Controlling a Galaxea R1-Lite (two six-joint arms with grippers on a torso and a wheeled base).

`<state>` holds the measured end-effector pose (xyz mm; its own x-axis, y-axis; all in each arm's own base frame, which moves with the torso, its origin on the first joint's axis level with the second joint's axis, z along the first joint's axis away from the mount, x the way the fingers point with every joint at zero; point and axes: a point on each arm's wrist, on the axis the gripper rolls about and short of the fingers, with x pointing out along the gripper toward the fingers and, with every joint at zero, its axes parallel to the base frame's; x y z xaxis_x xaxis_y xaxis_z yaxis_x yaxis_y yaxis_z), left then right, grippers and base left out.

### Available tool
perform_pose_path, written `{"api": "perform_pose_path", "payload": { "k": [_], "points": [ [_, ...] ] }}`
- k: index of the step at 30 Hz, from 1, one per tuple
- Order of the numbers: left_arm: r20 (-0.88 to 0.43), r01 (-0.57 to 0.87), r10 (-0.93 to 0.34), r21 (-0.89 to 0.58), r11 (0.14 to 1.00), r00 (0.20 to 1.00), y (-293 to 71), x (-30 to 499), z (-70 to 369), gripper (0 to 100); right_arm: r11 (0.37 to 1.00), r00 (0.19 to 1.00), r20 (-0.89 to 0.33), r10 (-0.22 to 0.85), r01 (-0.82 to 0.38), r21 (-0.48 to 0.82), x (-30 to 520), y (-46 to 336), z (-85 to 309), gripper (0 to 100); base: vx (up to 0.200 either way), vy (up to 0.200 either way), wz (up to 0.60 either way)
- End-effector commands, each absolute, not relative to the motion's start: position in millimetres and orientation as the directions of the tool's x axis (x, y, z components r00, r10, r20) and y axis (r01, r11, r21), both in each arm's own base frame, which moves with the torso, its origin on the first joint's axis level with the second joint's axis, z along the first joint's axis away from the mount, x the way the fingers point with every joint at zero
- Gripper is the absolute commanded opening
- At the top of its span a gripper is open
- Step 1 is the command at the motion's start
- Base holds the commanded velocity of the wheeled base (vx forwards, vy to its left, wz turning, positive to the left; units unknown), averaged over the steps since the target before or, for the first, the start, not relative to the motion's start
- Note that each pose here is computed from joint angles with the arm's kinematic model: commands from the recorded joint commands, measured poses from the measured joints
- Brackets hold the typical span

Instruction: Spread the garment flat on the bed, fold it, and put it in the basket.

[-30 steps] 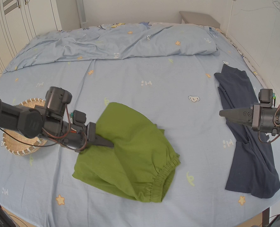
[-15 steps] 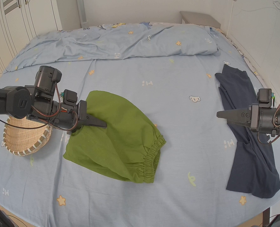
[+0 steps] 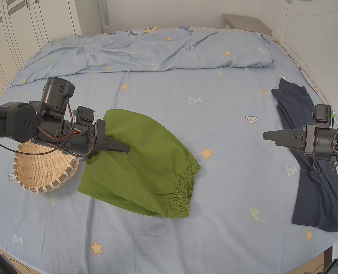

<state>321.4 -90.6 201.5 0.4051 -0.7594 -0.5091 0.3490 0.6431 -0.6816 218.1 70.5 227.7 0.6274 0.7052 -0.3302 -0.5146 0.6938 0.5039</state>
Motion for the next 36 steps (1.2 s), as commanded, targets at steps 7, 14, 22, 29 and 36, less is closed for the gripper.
{"api": "perform_pose_path", "payload": {
  "k": [7, 14, 22, 29, 36],
  "points": [
    [-0.512, 0.352, -0.76, -0.68, 0.643, 0.4, -91.4, 319.7, 200.5, 0, 0.69, 0.623, -0.329, 0.71, -0.52, 0.504, 217.0, 71.8, 227.6, 100, 0.0, 0.2, 0.0],
    [-0.557, 0.426, -0.737, -0.602, 0.676, 0.383, -105.8, 307.7, 191.5, 0, 0.686, 0.629, -0.312, 0.712, -0.526, 0.504, 212.6, 70.6, 232.6, 100, 0.0, 0.143, 0.0],
    [-0.524, 0.501, -0.722, -0.521, 0.691, 0.451, -124.2, 295.2, 221.0, 0, 0.683, 0.633, -0.303, 0.713, -0.529, 0.503, 209.9, 69.9, 235.3, 100, 0.0, 0.0, 0.0],
    [-0.439, 0.554, -0.741, -0.492, 0.672, 0.508, -119.1, 289.8, 259.4, 0, 0.686, 0.634, -0.307, 0.71, -0.525, 0.504, 211.8, 70.0, 233.3, 100, 0.0, 0.0, 0.0],
    [-0.319, 0.556, -0.699, -0.435, 0.708, 0.64, -95.0, 294.0, 283.3, 0, 0.692, 0.643, -0.305, 0.703, -0.518, 0.503, 212.7, 67.4, 233.4, 100, 0.0, 0.0, 0.0]
  ]
}}
